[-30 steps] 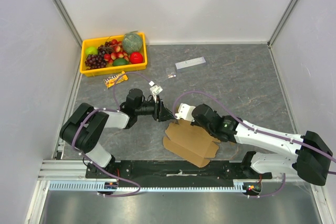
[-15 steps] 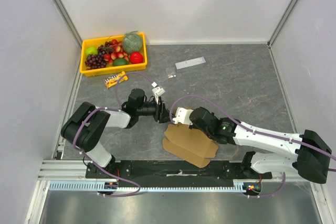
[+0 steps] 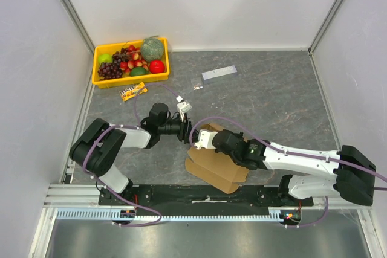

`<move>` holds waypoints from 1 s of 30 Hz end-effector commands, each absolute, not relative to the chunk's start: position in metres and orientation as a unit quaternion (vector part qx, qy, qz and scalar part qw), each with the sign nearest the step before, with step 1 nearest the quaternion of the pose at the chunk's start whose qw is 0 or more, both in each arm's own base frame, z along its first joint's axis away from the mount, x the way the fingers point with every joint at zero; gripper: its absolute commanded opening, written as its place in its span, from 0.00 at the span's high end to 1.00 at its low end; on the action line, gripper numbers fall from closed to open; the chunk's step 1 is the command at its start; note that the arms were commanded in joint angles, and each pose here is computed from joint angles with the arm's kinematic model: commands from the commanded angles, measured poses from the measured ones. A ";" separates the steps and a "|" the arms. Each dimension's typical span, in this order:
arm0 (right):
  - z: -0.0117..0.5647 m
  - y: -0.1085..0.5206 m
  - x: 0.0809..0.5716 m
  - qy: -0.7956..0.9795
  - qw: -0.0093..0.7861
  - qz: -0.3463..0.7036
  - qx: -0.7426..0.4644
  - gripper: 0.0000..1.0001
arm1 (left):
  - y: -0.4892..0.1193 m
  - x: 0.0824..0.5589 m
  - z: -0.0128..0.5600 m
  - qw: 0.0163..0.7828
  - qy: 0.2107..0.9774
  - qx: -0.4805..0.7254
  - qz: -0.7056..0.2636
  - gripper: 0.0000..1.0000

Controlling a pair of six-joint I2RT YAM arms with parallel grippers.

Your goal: Fold the paper box

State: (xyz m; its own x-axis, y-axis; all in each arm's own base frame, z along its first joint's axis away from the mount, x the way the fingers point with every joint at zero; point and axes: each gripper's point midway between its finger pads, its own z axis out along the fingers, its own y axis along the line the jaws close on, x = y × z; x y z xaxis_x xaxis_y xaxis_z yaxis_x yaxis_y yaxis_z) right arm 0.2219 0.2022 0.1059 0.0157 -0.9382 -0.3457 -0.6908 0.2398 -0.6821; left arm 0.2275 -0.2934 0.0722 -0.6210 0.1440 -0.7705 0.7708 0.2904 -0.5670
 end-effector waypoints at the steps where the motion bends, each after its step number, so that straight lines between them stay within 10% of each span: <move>1: 0.104 0.220 0.216 0.673 0.392 -0.137 -0.612 1.00 | -0.299 0.230 0.086 0.340 0.719 0.338 -0.502 0.46; 30: 0.130 0.195 0.210 0.667 0.395 -0.155 -0.612 1.00 | -0.268 0.245 0.138 0.425 0.694 0.294 -0.501 0.46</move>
